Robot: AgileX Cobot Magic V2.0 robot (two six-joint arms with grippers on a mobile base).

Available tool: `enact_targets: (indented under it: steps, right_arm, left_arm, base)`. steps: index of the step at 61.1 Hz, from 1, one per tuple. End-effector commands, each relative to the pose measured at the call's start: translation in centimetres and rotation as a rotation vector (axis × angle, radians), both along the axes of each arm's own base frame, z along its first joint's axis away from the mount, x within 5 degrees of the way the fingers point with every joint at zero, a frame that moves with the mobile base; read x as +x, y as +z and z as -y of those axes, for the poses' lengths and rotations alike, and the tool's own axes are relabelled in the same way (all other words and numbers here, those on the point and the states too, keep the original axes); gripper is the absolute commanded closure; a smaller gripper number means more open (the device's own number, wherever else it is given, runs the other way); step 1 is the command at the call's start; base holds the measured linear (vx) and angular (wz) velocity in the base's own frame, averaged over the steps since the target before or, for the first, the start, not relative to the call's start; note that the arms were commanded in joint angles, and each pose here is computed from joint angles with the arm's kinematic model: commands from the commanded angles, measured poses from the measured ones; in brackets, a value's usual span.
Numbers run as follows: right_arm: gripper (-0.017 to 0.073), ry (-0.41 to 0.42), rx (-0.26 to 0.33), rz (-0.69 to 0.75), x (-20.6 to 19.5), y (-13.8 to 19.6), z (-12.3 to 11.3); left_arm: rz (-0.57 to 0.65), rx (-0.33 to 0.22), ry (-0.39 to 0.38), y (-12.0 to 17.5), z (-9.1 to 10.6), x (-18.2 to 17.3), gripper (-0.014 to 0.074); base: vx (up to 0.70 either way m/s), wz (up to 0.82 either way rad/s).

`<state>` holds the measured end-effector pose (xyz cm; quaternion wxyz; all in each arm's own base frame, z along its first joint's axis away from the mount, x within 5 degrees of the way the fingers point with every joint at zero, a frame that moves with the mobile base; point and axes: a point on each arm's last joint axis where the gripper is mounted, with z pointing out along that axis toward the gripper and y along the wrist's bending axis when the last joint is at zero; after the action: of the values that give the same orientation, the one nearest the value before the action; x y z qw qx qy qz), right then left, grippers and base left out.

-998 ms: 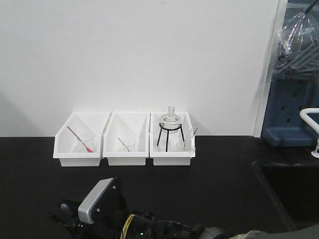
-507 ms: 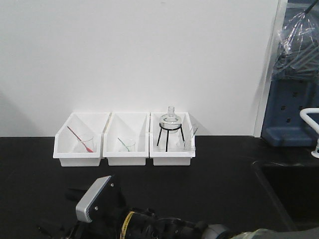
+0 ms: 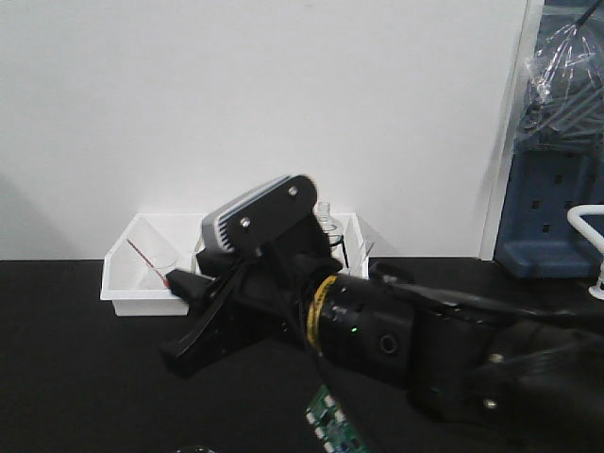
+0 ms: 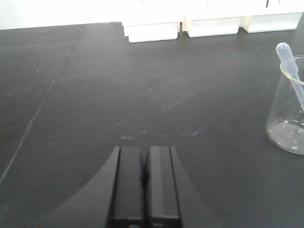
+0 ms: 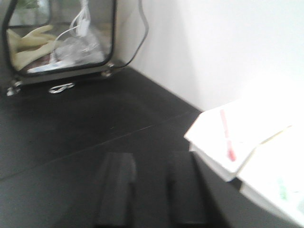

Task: Grab transparent chemical and place on left bench
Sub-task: 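Move the right gripper over the empty beaker and lower the dropper in, then open the right gripper and withdraw it from the beaker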

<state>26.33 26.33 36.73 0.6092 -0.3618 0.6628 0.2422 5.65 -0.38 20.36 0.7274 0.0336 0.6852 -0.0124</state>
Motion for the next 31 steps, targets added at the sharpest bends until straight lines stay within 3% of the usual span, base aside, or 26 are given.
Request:
enact_targets:
  steps: [1,4,19,31]
  right_arm:
    - [0.0498,-0.067,0.069,0.080,-1.9,4.7,2.7]
    - [0.0571,-0.120,0.058,0.106,-2.5,5.3,3.9]
    - [0.0566,-0.468,-0.060,0.174,-5.8,5.1,11.5]
    - [0.0564,-0.627,-0.159,0.086,-8.9,3.4,16.2]
  left_arm:
    - [0.081,-0.014,-0.001,0.3,0.0,-0.1,0.0597]
    - [0.081,-0.014,-0.001,0.3,0.0,-0.1,0.0597]
    - [0.081,-0.014,-0.001,0.3,0.0,-0.1,0.0597]
    - [0.081,-0.014,-0.001,0.3,0.0,-0.1,0.0597]
  base:
    - [0.00,0.00]
    - [0.00,0.00]
    - [0.00,0.00]
    - [0.00,0.00]
